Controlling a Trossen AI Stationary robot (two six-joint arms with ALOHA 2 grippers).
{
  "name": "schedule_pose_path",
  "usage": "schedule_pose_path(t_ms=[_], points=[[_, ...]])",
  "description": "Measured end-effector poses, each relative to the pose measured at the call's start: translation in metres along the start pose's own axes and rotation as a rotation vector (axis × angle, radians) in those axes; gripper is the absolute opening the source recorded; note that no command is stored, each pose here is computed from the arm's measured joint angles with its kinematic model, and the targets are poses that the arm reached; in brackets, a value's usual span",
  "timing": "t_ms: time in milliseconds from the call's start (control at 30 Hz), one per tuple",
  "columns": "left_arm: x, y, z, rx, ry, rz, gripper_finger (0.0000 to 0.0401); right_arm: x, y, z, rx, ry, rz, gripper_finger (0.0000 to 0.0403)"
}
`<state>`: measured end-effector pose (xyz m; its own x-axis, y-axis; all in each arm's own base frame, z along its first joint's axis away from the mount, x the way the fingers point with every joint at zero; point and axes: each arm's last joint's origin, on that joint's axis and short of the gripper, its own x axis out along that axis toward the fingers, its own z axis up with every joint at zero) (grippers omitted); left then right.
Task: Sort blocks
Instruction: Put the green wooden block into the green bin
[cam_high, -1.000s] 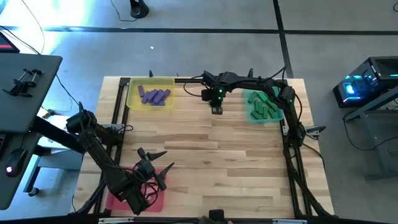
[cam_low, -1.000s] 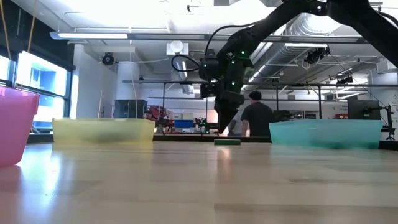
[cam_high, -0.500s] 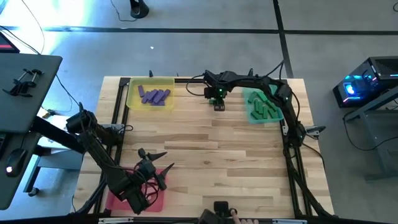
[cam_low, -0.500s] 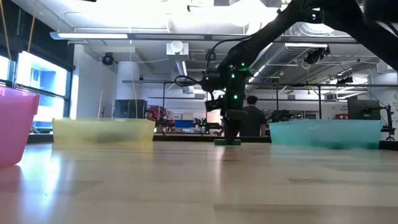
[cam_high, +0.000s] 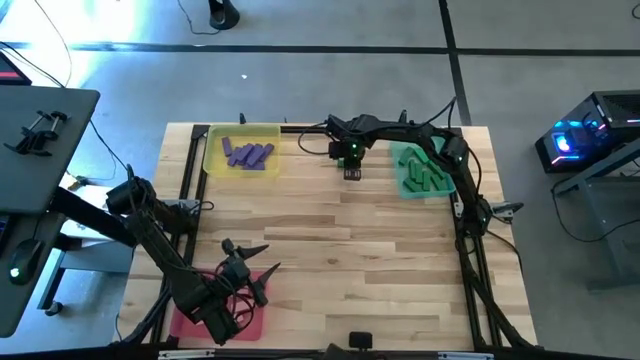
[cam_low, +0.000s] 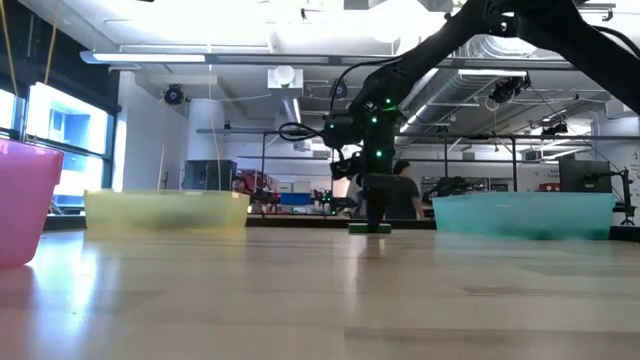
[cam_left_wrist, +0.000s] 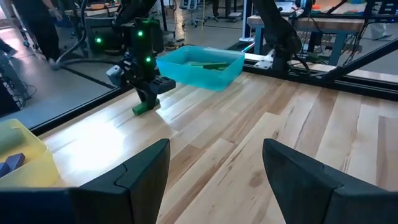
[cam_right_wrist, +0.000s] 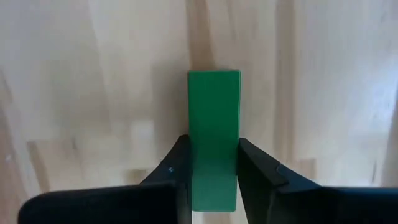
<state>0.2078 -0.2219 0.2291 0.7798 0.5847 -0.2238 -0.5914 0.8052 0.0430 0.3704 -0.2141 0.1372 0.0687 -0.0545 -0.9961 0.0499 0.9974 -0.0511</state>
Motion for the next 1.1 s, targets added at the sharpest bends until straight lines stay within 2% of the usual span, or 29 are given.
schedule_pose_path(t_ms=[133,333,533,667,833,967,1100], points=[[0.0,0.0,0.0,-0.002,-0.001,0.0,0.0243,-0.023,0.017,-0.003,-0.031,0.021,0.007,0.0063],[0.0,-0.001,0.0,-0.012,0.001,-0.003,0.0243,-0.099,0.04,-0.005,-0.091,-0.147,-0.067,0.0063],[-0.001,-0.002,0.0,-0.022,0.002,-0.01,0.0243,-0.179,0.056,-0.033,-0.072,-0.269,-0.266,0.0063],[-0.004,-0.003,-0.001,-0.026,0.002,-0.019,0.0243,-0.222,0.053,-0.069,0.046,-0.32,-0.343,0.0063],[-0.004,-0.003,-0.001,-0.027,0.0,-0.02,0.0243,-0.259,0.04,-0.12,0.312,-0.361,-0.397,0.0063],[-0.004,-0.003,-0.001,-0.027,-0.001,-0.02,0.0243,-0.256,0.033,-0.157,0.497,-0.332,-0.436,0.0063],[-0.003,-0.005,-0.004,-0.016,-0.003,-0.018,0.0243,-0.224,0.026,-0.189,0.668,-0.256,-0.417,0.0063]])
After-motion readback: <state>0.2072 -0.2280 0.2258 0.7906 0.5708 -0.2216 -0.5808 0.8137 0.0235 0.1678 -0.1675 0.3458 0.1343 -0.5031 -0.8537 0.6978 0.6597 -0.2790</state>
